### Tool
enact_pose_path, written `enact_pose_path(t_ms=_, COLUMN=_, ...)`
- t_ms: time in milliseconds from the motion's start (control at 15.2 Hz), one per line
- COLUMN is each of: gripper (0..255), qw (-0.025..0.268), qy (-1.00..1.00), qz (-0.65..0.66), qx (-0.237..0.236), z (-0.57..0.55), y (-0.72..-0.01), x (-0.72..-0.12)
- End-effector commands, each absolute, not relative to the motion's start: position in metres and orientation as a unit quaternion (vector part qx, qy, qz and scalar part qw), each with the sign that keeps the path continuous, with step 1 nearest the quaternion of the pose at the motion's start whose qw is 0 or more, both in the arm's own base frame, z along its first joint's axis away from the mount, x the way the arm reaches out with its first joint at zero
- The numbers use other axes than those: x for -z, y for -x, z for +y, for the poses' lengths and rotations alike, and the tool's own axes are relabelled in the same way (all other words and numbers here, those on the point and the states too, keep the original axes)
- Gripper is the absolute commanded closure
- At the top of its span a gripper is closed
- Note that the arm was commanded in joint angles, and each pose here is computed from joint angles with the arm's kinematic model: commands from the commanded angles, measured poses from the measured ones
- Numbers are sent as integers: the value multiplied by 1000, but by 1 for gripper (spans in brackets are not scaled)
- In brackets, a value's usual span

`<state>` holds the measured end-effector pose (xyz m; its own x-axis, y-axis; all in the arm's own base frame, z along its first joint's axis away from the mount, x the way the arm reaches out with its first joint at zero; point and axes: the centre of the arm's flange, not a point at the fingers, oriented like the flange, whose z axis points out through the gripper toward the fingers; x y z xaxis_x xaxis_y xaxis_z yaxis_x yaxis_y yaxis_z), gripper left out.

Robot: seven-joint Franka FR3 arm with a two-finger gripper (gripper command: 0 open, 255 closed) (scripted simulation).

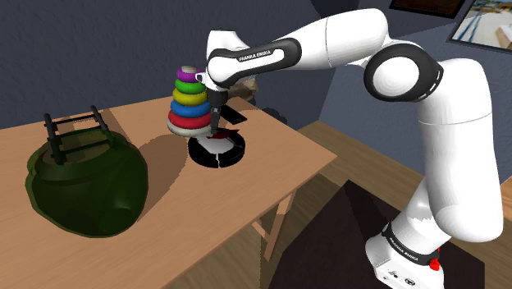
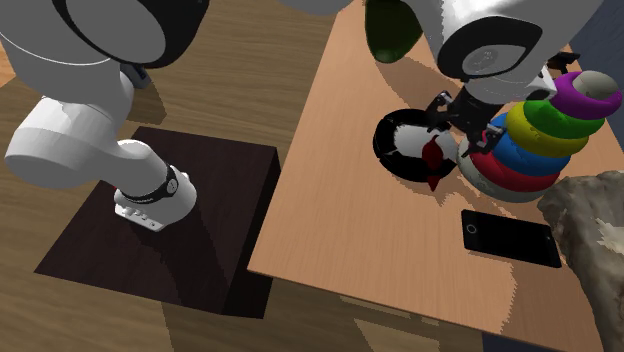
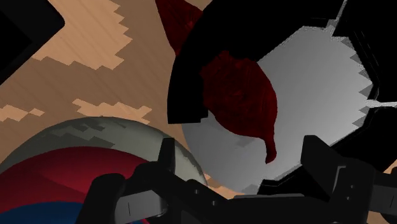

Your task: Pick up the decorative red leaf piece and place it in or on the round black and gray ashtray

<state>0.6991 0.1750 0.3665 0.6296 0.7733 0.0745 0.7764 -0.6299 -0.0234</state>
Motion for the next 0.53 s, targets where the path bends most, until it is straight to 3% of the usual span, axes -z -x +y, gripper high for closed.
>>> enact_pose_path(t_ms=0, gripper=0, qw=29, qy=900, qz=-434, qx=25, z=176, y=-700, x=-356)
enact_pose_path(t_ms=462, gripper=0, qw=29, qy=900, qz=-434, qx=25, z=177, y=-701, x=-343)
